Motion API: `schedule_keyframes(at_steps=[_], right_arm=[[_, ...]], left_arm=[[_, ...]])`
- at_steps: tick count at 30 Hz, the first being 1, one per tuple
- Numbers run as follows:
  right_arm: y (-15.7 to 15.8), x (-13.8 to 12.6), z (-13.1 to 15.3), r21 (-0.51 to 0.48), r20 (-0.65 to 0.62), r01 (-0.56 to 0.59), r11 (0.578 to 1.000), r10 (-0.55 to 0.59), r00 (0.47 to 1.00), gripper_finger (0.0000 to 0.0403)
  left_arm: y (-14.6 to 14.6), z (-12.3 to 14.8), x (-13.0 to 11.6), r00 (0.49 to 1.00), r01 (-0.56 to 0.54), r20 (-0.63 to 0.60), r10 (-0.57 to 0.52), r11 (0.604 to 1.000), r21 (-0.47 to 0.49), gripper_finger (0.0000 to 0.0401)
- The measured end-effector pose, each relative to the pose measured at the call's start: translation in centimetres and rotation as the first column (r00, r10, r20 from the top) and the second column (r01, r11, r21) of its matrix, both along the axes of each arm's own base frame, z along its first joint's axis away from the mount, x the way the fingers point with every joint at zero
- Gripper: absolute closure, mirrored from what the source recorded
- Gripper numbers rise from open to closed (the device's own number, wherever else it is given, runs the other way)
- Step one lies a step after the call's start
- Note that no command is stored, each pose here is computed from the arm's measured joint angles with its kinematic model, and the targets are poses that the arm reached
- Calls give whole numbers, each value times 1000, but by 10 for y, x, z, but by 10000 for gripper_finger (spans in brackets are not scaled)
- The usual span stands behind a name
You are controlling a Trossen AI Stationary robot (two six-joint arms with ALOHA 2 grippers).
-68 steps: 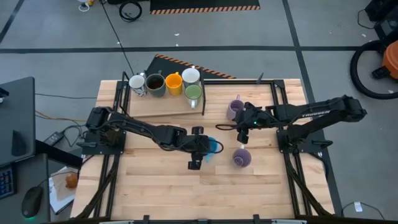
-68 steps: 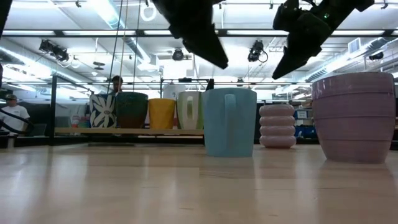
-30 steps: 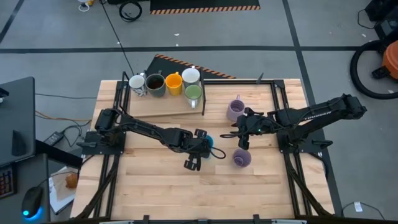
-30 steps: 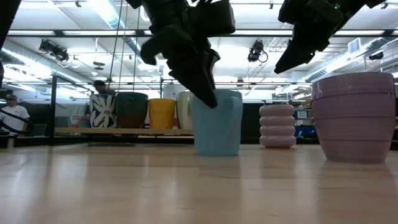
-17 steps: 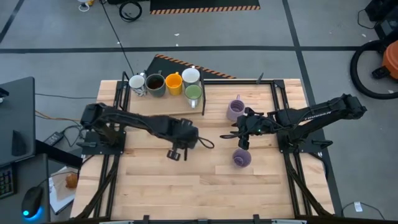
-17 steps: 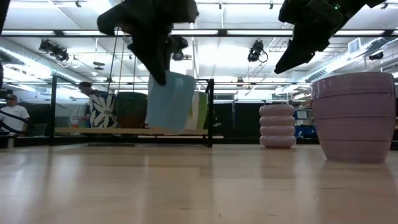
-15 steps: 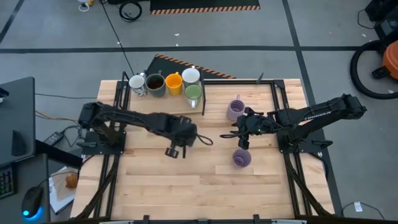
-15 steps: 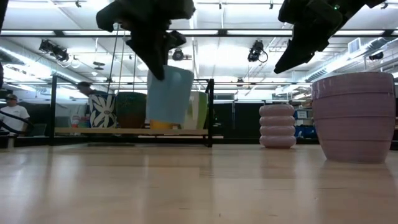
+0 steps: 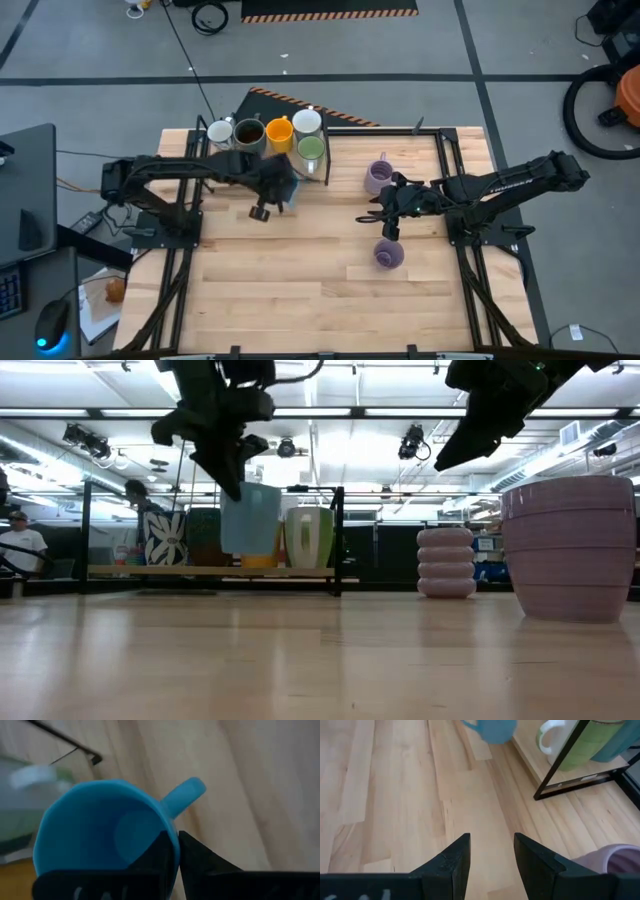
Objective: Place coffee mugs
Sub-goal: Put the blue mug on the shelf
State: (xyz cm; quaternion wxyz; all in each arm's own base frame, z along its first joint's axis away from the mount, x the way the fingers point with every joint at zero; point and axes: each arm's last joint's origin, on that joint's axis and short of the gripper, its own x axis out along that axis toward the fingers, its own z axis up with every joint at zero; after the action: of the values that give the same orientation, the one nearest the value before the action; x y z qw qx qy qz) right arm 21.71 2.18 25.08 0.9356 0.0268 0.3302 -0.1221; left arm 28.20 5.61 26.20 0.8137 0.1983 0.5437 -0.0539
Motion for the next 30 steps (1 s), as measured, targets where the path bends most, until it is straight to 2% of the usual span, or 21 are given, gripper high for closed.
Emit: schedule_keyframes(at_steps=[8, 13, 22, 30], right_arm=[[0, 1, 1, 4, 12, 2, 1000, -2, 1000, 245], [0, 1, 1, 4, 15, 2, 1000, -2, 1000, 245], [0, 2, 2, 6, 29, 2, 1000, -3, 1000, 245], [0, 2, 3, 8, 37, 2, 1000, -3, 999, 245]], left_arm=[[45, -3, -11, 999, 46, -20, -46, 999, 21, 370], [68, -1, -18, 998, 57, 19, -57, 998, 16, 370], [89, -5, -25, 993, 113, 35, -114, 994, 9, 370], [100, -19, -21, 991, 135, 6, -135, 991, 5, 369]])
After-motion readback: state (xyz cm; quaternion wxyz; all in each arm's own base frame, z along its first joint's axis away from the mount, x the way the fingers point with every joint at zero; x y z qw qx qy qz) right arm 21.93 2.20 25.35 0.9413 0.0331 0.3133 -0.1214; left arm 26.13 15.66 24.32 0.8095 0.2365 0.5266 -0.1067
